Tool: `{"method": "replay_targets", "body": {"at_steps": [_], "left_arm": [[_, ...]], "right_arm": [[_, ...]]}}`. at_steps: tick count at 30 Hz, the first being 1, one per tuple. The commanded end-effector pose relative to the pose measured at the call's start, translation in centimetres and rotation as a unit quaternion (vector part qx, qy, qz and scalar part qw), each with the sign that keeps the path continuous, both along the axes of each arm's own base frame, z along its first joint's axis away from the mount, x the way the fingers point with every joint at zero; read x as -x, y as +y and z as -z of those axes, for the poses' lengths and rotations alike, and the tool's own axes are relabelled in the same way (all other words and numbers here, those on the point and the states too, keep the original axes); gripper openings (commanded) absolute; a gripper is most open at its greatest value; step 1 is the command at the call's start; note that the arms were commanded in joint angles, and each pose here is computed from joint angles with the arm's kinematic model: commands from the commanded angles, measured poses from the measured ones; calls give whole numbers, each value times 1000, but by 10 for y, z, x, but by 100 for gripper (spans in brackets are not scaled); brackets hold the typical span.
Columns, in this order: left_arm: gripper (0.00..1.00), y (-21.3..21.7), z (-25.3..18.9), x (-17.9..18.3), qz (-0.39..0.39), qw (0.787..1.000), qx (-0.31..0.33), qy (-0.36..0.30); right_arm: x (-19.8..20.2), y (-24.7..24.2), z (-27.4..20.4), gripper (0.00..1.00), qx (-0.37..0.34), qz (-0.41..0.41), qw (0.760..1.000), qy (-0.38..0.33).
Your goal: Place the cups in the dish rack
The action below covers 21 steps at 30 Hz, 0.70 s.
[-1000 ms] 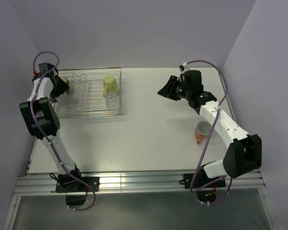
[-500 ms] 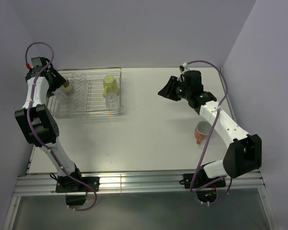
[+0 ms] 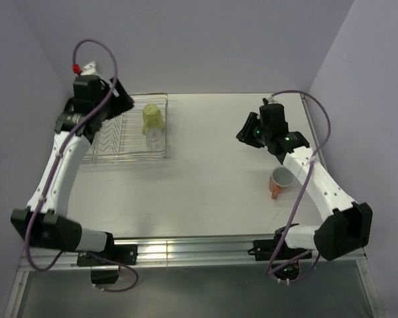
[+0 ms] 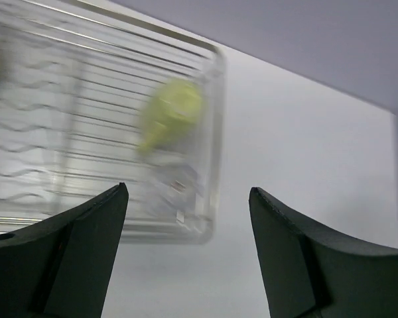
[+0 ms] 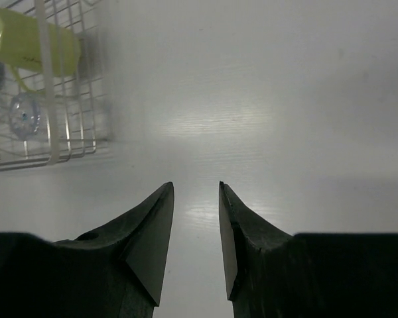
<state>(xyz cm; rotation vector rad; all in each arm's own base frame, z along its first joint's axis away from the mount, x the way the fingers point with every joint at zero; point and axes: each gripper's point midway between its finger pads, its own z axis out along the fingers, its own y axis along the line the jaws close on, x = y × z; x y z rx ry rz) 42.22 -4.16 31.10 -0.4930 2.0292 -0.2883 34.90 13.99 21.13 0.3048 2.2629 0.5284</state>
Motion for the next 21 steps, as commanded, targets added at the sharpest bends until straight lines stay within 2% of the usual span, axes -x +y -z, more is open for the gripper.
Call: {"method": "replay_targets", "body": {"at_steps": [1, 2, 3, 5, 7, 12, 14, 21], "left_arm": [[80, -66, -30, 44, 95, 993, 17, -65], [80, -77, -38, 60, 121, 989, 28, -83], [80, -85, -19, 68, 136, 988, 33, -67], [80, -102, -18, 87, 172, 981, 44, -81], [80, -116, -1, 101, 213, 974, 45, -68], [81, -130, 12, 129, 274, 958, 56, -68], [81, -133, 9, 136, 286, 953, 58, -82], [82, -132, 28, 146, 301, 950, 51, -69]], "right_arm": [[26, -55, -18, 41, 73, 91, 993, -23], [37, -71, -14, 41, 93, 118, 988, -21], [42, -76, -11, 41, 94, 132, 987, -19], [54, -86, 0, 39, 95, 150, 984, -7], [61, -95, 11, 39, 96, 169, 981, 5], [79, -118, 48, 40, 106, 200, 972, 61], [82, -123, 56, 40, 102, 210, 970, 72], [85, -131, 75, 40, 108, 225, 963, 103]]}}
